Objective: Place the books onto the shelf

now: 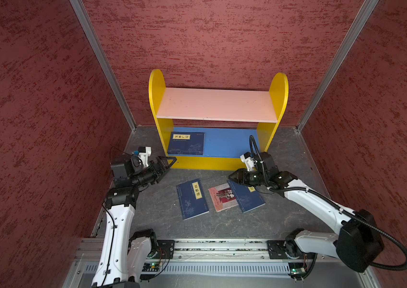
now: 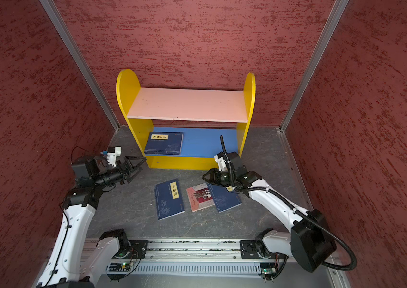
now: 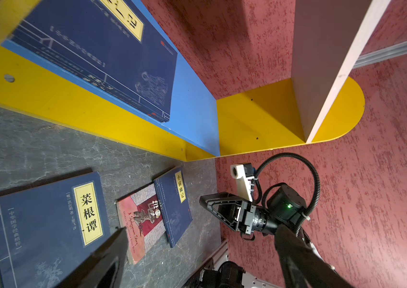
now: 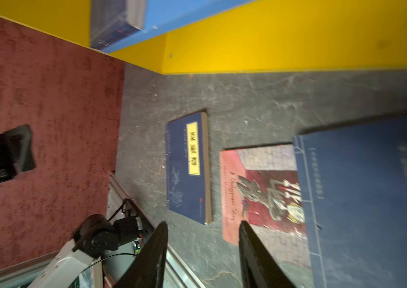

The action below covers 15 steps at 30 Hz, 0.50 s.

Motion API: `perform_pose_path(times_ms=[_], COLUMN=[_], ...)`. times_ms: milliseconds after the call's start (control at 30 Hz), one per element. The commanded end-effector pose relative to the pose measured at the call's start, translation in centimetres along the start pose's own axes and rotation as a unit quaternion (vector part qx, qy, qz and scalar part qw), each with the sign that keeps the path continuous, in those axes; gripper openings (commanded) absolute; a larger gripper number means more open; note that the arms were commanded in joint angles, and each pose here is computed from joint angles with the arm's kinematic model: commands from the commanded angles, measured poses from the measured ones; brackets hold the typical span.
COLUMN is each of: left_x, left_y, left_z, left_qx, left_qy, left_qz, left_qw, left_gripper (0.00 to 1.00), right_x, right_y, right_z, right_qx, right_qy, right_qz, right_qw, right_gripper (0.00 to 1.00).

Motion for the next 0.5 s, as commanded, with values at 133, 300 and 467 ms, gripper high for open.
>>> perform_pose_path(times_ms=[133, 300, 467], left_x=[-3.9, -3.4, -3.2], left_y=[-4.6, -5.7, -6.2], left_z=[1.0, 2.2, 2.4], left_qx=[0.094, 0.111, 0.116], left_qy=[-0.082, -0.044, -0.030], left_qz=[0.113, 0.141, 0.173], left_qw=[0.986, 0.983, 0.978], left_gripper=[0.97, 0.97, 0.97], right_x=[-3.5, -6.9, -10.6], right_y=[1.0, 1.5, 2.1], right_z=[-1.3, -1.8, -2.2], right_qx=[-0.097, -0.138, -0.163], right_qy=[-0.070, -0.126, -0.152], right_qz=[0.053, 0.098, 0.143], right_qw=[0.991, 0.977, 0.964], right_gripper=[0.55, 0.58, 0.60])
Point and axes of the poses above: each gripper's point midway between its finger pads, its own z axis out along the fingers, its own x axis along the line the jaws close on, y = z × x, the point moved 2 cm from there along -z, back along the fingers, and after that the axes turned 3 degrees about z, right-handed, at the moved point
